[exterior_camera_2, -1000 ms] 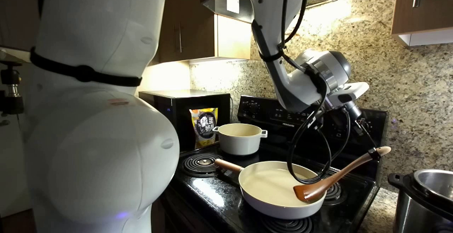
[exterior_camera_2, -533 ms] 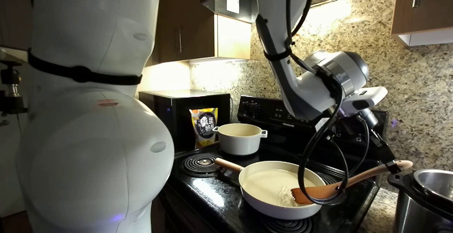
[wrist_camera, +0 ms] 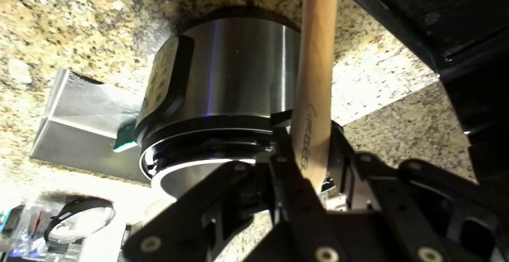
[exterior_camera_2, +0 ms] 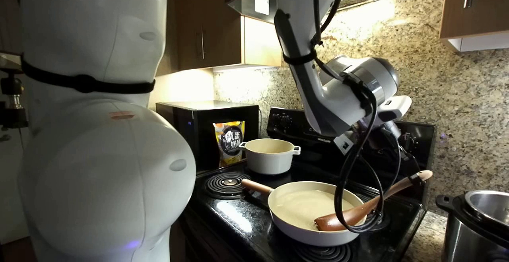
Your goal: Use the spatula to stir the contents in the pan
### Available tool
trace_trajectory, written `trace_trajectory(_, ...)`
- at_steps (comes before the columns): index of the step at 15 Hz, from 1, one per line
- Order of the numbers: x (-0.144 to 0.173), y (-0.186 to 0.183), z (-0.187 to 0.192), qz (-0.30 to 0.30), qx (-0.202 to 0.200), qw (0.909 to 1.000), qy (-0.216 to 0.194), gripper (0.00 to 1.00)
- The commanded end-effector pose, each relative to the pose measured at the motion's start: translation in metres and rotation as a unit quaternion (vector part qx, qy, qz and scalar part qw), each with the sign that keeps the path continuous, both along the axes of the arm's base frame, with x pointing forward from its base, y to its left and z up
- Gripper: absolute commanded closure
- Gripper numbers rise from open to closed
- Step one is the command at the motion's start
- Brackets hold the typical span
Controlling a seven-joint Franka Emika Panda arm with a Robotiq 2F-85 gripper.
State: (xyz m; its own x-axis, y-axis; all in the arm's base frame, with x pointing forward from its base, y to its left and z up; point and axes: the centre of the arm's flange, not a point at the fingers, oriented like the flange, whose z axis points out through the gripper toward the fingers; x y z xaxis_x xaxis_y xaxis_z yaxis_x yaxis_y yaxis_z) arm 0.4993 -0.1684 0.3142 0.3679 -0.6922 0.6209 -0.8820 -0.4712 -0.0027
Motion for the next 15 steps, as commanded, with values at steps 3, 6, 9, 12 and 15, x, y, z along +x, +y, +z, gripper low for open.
trace_trajectory(3,-0.001,0.040,0.019,0.058,0.005,0.9979,-0.027,0.88)
trace_trajectory(6,0.010,0.061,0.022,0.085,0.016,0.9956,-0.034,0.88)
trace_trajectory(9,0.020,0.085,0.020,0.108,0.023,0.9933,-0.035,0.88)
trace_trajectory(12,0.032,0.105,0.015,0.126,0.023,0.9912,-0.032,0.88)
trace_trajectory(15,0.046,0.116,0.010,0.134,0.015,0.9902,-0.036,0.88)
